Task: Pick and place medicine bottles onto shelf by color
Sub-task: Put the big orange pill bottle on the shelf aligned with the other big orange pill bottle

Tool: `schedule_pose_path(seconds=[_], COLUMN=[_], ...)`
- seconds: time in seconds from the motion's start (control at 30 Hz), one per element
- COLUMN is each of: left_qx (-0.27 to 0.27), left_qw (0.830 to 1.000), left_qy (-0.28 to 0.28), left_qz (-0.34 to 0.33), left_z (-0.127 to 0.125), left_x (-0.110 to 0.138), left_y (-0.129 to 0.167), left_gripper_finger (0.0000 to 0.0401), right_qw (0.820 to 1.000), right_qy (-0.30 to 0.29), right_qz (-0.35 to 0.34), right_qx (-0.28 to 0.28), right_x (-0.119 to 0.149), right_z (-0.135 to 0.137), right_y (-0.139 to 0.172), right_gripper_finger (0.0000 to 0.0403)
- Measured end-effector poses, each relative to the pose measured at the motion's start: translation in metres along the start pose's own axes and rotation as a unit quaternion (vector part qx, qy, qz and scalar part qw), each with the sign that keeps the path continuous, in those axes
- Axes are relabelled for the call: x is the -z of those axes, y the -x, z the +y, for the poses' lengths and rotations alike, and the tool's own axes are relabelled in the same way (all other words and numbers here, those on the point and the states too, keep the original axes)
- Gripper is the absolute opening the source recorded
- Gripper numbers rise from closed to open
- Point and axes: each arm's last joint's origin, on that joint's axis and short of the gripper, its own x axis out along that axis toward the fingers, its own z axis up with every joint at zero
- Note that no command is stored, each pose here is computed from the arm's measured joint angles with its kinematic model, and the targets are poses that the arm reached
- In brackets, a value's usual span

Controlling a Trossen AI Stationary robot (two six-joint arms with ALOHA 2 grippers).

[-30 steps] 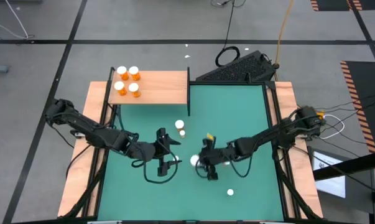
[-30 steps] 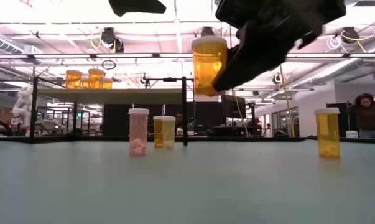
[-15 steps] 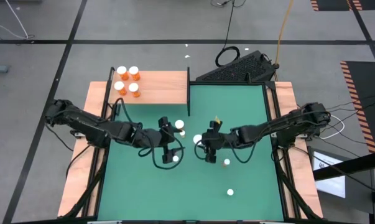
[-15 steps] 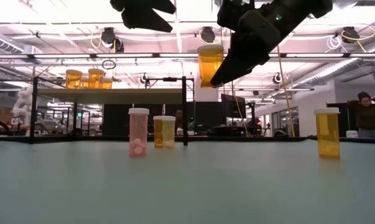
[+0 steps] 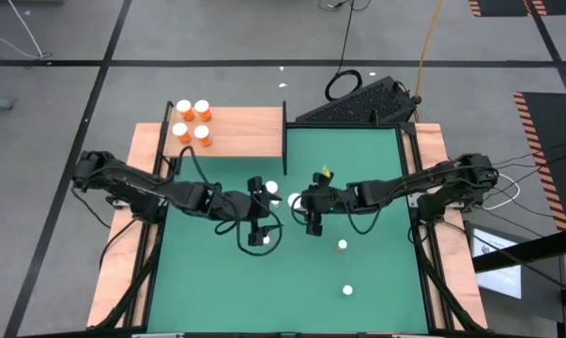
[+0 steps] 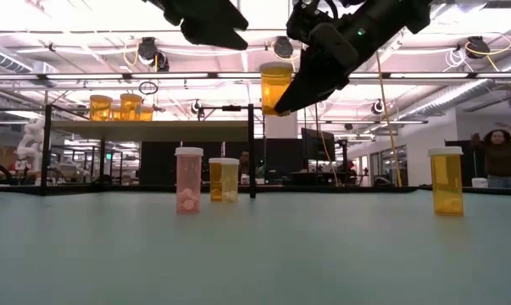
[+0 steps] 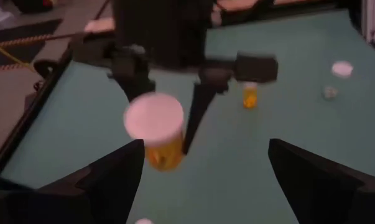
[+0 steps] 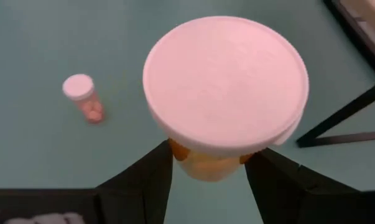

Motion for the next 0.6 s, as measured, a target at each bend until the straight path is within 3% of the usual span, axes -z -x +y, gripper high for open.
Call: schedule_pose_path(seconds=[0.27,0.6], left_qx=[-0.022,-0.021], left_qw=[1.0,0.999], left_qy=[0.017,0.034], left_qz=[0.001,-0.002], left_z=[0.016,0.012], left_x=[0.0,-0.001], left_y=[-0.004,-0.017], left_gripper_finger=[0.0395,0.0397], right_qw=[1.0,1.0], right_qy=[-0.01,-0.008], right_qz=[0.006,0.0], right_qx=[0.006,0.002], right_x=[0.0,-0.001], right_z=[-0.005,-0.002], right_y=[-0.001,0.0], right_gripper_finger=[0.0183,0.0183])
